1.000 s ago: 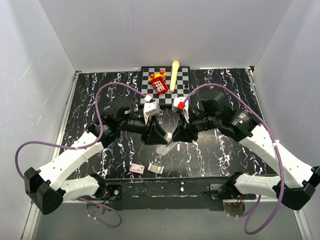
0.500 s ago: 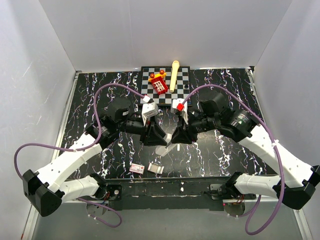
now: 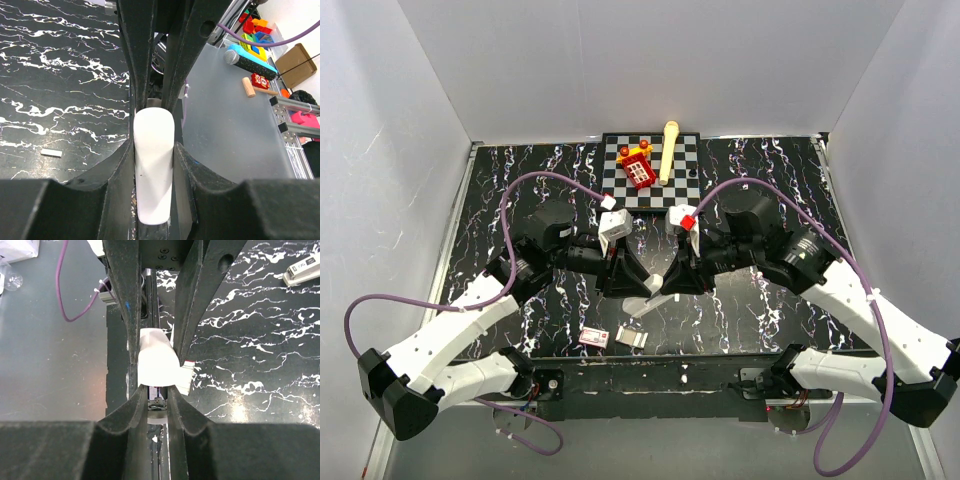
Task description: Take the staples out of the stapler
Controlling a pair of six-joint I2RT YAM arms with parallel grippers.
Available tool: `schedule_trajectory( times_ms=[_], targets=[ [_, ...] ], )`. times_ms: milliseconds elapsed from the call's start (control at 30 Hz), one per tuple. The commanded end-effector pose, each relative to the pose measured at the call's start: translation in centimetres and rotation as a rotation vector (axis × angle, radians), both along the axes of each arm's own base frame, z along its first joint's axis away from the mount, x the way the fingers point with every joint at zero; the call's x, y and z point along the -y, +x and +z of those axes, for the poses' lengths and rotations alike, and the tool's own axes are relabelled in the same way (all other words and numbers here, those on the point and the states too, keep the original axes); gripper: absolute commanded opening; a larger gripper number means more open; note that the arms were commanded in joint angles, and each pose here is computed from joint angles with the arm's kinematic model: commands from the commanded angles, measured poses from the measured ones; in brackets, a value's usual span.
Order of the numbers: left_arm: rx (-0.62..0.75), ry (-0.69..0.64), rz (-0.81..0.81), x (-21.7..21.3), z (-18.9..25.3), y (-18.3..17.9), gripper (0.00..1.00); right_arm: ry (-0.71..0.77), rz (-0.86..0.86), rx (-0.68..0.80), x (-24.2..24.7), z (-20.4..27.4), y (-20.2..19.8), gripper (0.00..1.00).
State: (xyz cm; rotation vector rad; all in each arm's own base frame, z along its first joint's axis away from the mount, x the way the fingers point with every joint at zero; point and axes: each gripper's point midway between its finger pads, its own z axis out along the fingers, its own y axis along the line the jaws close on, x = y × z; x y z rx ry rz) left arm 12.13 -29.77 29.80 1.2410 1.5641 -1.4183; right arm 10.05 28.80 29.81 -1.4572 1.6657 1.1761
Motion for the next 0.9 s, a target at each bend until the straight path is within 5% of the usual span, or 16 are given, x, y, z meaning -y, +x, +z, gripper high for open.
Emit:
schedule_trajectory(
  times_ms=[0, 333, 600, 867],
  targets=[
    [0.156, -0.152, 0.093, -0.3, 5.3, 1.0, 0.00, -0.009, 0.054, -0.094, 1.1, -1.9, -3.1, 0.01],
    [0.180, -0.207, 0.190, -1.0, 7.2, 1.6, 0.00, -0.006, 0.027, -0.146, 2.2, -4.4, -4.4, 0.01],
    [0.146, -0.177, 0.170, -0.4, 6.1, 1.9, 0.00, 0.054, -0.023, -0.088, 1.7, -1.7, -3.2, 0.01],
    [0.130, -0.127, 0.206, -0.2, 4.3, 3.0, 0.00, 0.073, -0.152, 0.024, 2.6, 1.3, -1.1, 0.29]
  ],
)
